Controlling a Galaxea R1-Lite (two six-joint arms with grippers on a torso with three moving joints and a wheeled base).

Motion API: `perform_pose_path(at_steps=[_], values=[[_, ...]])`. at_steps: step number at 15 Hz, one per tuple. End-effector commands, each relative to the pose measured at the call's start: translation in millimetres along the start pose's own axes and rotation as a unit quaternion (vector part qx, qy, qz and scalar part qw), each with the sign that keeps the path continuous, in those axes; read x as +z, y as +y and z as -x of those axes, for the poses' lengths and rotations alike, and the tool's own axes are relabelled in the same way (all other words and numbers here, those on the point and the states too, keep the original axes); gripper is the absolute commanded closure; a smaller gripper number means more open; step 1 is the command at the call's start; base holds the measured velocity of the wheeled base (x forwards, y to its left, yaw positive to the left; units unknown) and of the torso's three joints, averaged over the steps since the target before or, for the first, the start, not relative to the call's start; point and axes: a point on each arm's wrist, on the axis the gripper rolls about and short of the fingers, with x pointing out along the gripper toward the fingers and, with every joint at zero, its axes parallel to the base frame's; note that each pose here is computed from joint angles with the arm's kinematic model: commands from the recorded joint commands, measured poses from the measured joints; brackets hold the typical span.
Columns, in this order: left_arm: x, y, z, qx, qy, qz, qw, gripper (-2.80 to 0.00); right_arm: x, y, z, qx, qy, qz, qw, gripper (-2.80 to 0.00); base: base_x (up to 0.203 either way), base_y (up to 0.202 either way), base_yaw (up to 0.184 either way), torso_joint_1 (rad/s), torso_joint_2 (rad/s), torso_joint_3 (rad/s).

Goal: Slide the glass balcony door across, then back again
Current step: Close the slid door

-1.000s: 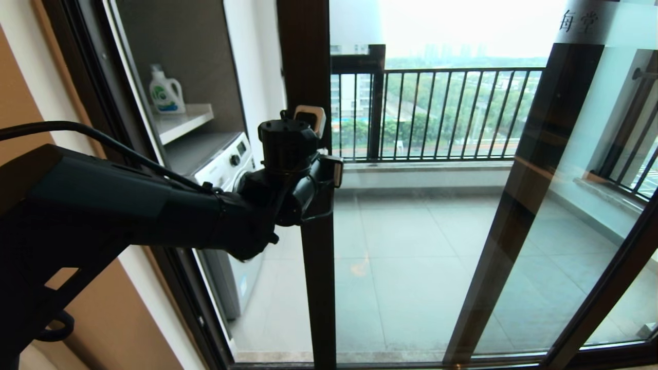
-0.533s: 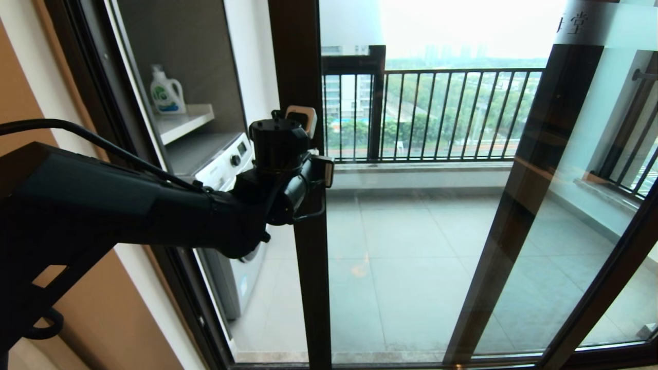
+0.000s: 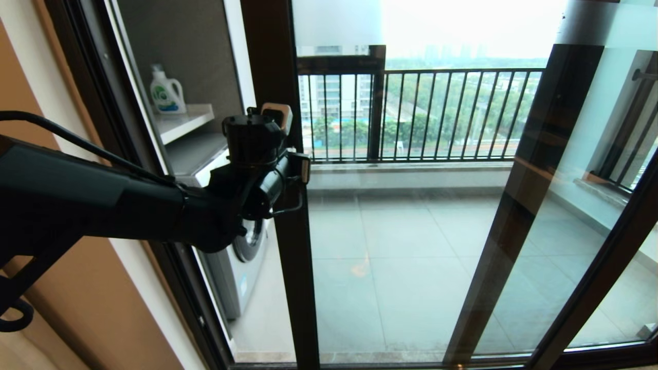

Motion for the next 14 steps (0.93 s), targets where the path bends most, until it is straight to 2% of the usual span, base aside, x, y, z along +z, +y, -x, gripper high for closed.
perform_pose_path(at_steps=[1, 5, 14], values=[[6, 17.5, 4, 0.011, -0.007, 0.003, 0.9999, 0.0, -3, 0, -1, 0.001, 0.006, 0.0, 1.0, 0.0, 0.0, 0.0, 0.0, 0.0, 0.0, 0.0], [-1, 43.6, 10, 0.025, 0.008, -0.001, 0.9997, 0.0, -3, 0, -1, 0.001, 0.005, 0.0, 1.0, 0.0, 0.0, 0.0, 0.0, 0.0, 0.0, 0.0], [-9, 123.4, 14, 0.072, 0.027, -0.001, 0.997, 0.0, -3, 0, -1, 0.001, 0.005, 0.0, 1.0, 0.0, 0.0, 0.0, 0.0, 0.0, 0.0, 0.0]])
